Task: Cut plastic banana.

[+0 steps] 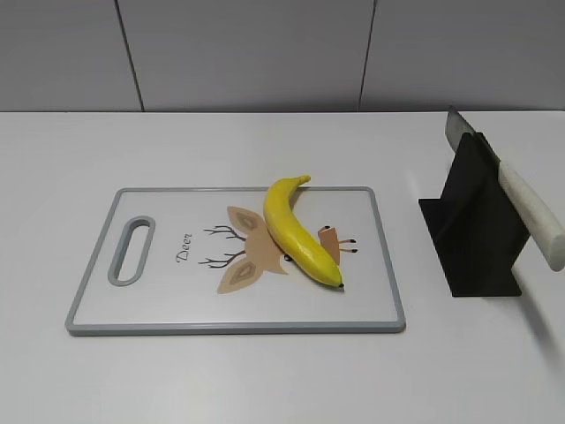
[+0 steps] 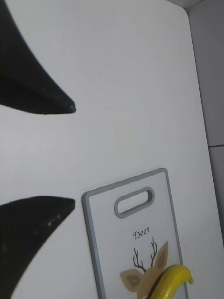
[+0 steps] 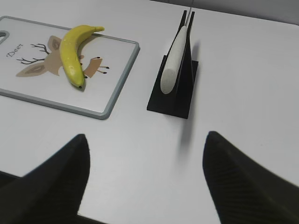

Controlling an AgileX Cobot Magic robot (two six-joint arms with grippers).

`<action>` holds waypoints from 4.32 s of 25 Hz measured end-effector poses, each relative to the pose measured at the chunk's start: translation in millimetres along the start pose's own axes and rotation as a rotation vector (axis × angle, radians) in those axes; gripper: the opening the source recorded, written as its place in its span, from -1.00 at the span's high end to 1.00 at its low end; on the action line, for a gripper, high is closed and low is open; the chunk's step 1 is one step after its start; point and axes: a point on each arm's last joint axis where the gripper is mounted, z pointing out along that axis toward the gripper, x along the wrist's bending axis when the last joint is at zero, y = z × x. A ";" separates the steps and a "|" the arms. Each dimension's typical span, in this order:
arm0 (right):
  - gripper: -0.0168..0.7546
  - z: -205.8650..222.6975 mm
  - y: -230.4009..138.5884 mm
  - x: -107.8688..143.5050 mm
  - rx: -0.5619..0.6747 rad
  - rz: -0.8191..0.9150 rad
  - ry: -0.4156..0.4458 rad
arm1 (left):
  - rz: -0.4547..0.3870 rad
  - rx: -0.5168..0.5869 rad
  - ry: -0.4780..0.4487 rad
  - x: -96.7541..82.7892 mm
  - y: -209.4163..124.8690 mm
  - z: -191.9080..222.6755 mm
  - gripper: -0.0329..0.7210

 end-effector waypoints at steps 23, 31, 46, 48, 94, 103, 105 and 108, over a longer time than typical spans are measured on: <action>-0.56 135.0 139.0 -37.0 0.656 0.185 0.023 | -0.002 0.006 -0.004 -0.4 -0.7 0.2 -0.54; -0.56 225.7 138.5 -47.6 0.874 0.210 0.011 | -0.002 0.007 -0.005 -0.5 -0.7 0.2 -0.53; -0.56 313.0 78.6 -55.7 1.188 0.237 -0.062 | -0.002 0.007 -0.005 -0.5 -0.7 0.2 -0.53; -0.56 314.3 77.1 -55.9 1.194 0.241 -0.066 | -0.002 0.007 -0.005 -0.5 -0.7 0.2 -0.53; 0.50 249.6 144.4 -42.8 0.899 -0.009 0.114 | 0.019 0.041 -0.008 6.2 36.9 7.7 -0.53; 0.50 250.3 149.6 -29.5 0.806 -0.196 0.331 | 0.179 0.203 -0.120 12.2 93.6 58.1 -0.53; 0.50 250.6 149.7 -23.6 0.798 -0.253 0.357 | 0.213 0.214 -0.172 11.5 109.7 73.7 -0.53; 0.50 253.0 151.0 -11.2 0.757 -0.363 0.402 | 0.294 0.243 -0.248 8.3 131.3 94.9 -0.53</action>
